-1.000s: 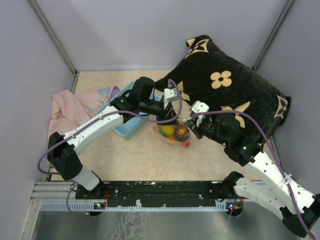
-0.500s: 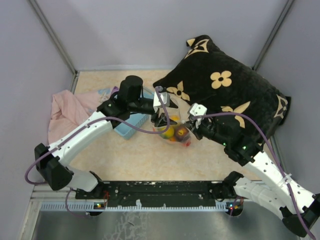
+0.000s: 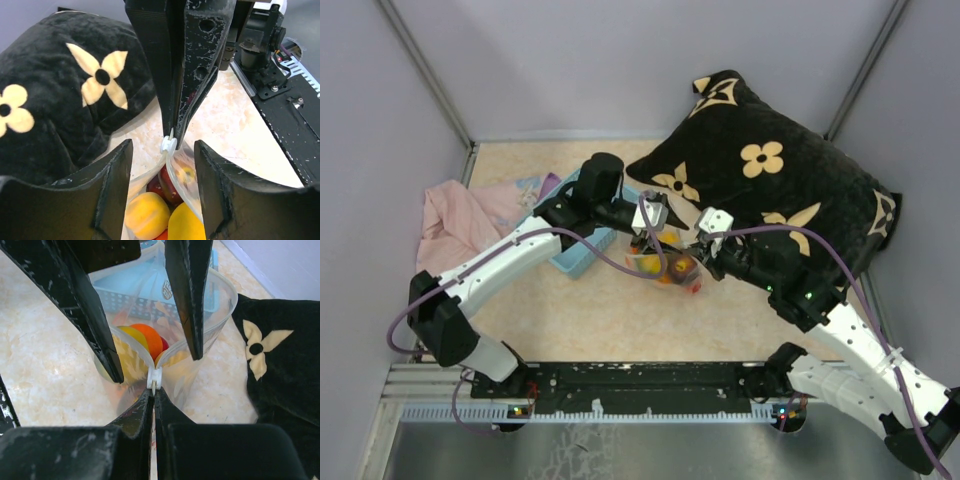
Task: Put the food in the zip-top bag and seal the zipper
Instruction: Zip the zipper food storage bag at the center of the board.
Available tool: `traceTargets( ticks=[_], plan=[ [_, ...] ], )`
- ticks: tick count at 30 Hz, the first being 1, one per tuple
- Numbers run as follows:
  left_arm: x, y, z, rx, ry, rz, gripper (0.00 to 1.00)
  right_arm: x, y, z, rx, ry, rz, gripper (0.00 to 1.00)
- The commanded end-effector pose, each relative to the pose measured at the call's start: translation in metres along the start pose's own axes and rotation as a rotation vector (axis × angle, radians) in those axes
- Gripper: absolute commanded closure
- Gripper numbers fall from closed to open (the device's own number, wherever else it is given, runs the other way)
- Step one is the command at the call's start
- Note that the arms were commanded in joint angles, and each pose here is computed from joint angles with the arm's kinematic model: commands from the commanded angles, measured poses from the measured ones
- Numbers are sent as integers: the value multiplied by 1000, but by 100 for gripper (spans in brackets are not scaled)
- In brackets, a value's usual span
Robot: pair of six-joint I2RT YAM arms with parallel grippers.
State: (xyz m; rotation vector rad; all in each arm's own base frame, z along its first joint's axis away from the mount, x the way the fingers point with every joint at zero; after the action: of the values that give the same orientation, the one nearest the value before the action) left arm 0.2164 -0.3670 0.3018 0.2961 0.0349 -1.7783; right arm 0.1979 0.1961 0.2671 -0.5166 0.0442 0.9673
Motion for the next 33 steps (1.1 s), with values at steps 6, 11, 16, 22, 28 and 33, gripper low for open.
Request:
traceTargets(
  ticks=[6,11,16,22,28,33],
  plan=[
    [12,-7,2,15,-8,-82,57,-4,-15,29,-37,-95,-46,100],
    [13,-8,-1,3,4,-83,74,-4,-14,26,-46,-89,-43,100],
    [9,-1,-10,-15,54,-17,94,-8,-14,21,-68,-77,-55,100],
    [-3,4,-18,-13,105,83,97,-13,-13,13,-90,-48,-57,100],
    [-14,11,-26,-23,151,151,95,-18,-15,6,-97,-12,-75,100],
    [-24,14,-31,-28,190,197,95,-25,-19,3,-102,8,-93,100]
  ],
)
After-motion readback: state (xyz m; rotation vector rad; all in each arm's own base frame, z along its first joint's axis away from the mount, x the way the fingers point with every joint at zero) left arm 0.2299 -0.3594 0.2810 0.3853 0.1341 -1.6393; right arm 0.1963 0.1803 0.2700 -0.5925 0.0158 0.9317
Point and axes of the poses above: each gripper's point midway between its finger pads, its own x axis out along the fingers, its own y axis along the line the jaws close on, z = x × y, the point moved 2 cm from there along -x, back along the fingers, and after that the axes turned 12 degrees about -x, right-handed, at the moved point
